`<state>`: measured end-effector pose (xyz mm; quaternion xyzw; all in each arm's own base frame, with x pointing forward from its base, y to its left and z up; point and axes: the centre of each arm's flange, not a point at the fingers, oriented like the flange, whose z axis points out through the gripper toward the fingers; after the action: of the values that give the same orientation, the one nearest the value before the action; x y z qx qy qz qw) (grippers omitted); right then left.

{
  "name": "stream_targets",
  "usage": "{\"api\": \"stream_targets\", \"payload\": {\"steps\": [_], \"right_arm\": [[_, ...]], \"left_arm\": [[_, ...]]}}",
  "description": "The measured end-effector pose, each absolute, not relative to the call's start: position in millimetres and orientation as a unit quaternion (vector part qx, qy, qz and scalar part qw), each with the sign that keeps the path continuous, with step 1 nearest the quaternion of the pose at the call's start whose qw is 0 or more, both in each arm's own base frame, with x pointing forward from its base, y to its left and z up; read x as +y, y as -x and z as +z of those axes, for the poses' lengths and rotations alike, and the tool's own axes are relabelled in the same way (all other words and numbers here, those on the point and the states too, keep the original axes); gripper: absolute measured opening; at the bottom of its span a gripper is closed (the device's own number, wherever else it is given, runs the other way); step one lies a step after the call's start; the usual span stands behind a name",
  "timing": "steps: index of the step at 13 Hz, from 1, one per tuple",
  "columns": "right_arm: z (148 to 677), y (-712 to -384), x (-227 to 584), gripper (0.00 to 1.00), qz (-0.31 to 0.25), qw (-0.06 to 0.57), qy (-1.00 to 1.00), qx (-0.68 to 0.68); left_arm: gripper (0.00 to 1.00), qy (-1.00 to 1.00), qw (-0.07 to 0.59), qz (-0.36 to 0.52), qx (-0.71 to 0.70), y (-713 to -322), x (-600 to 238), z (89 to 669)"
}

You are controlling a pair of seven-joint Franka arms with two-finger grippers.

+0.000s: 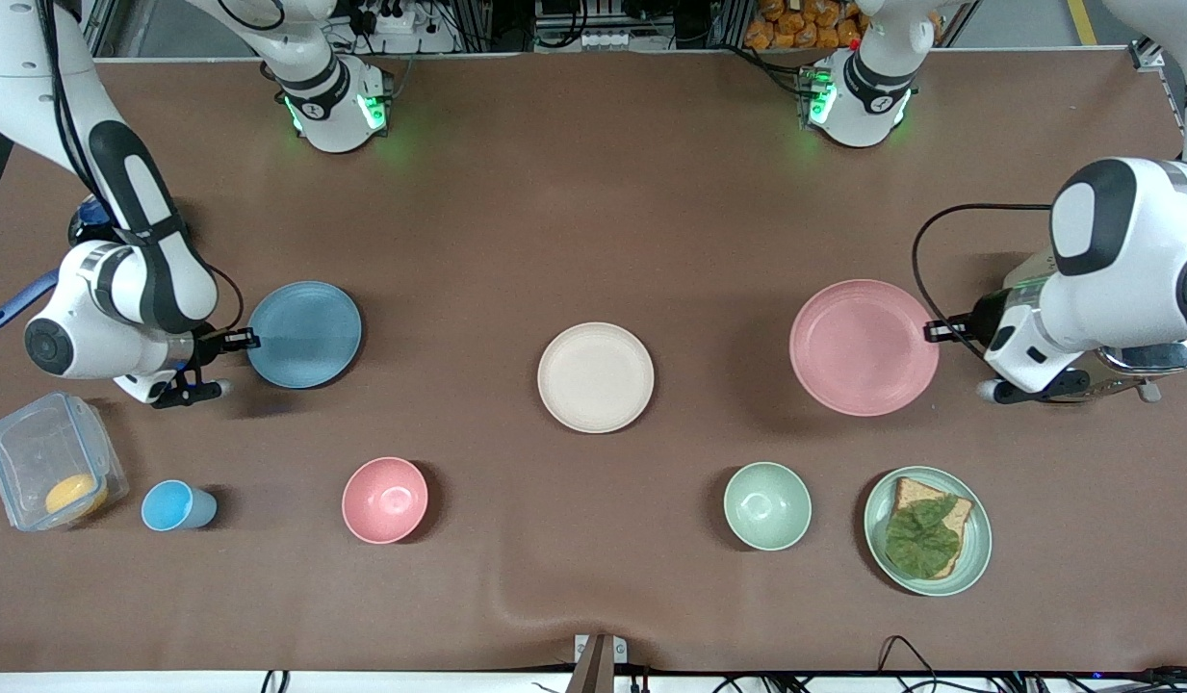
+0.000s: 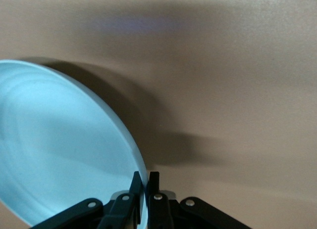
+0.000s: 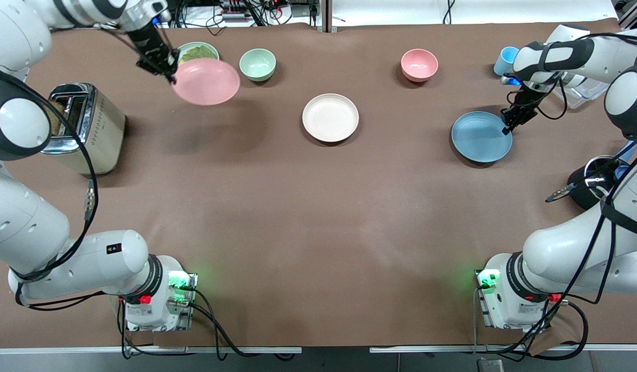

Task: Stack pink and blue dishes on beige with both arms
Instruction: 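Grasp the pink plate rim with the left gripper and lift it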

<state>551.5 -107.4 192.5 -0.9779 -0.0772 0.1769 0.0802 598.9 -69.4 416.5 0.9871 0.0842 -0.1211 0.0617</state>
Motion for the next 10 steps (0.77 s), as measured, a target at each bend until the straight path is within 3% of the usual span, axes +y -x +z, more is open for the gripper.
{"api": "stream_targets", "payload": {"steps": [6, 10], "right_arm": [[230.3, -574.2, -106.9, 0.04, 0.200, 0.095, 0.972, -0.080], [242.8, -580.8, -104.6, 0.04, 0.207, 0.099, 0.970, -0.084]], "left_arm": [[0.05, -0.989, 0.064, -0.095, 0.097, -582.7, -207.9, 475.7], [0.05, -0.983, 0.051, -0.108, 0.136, -552.7, -296.6, 462.3]]}}
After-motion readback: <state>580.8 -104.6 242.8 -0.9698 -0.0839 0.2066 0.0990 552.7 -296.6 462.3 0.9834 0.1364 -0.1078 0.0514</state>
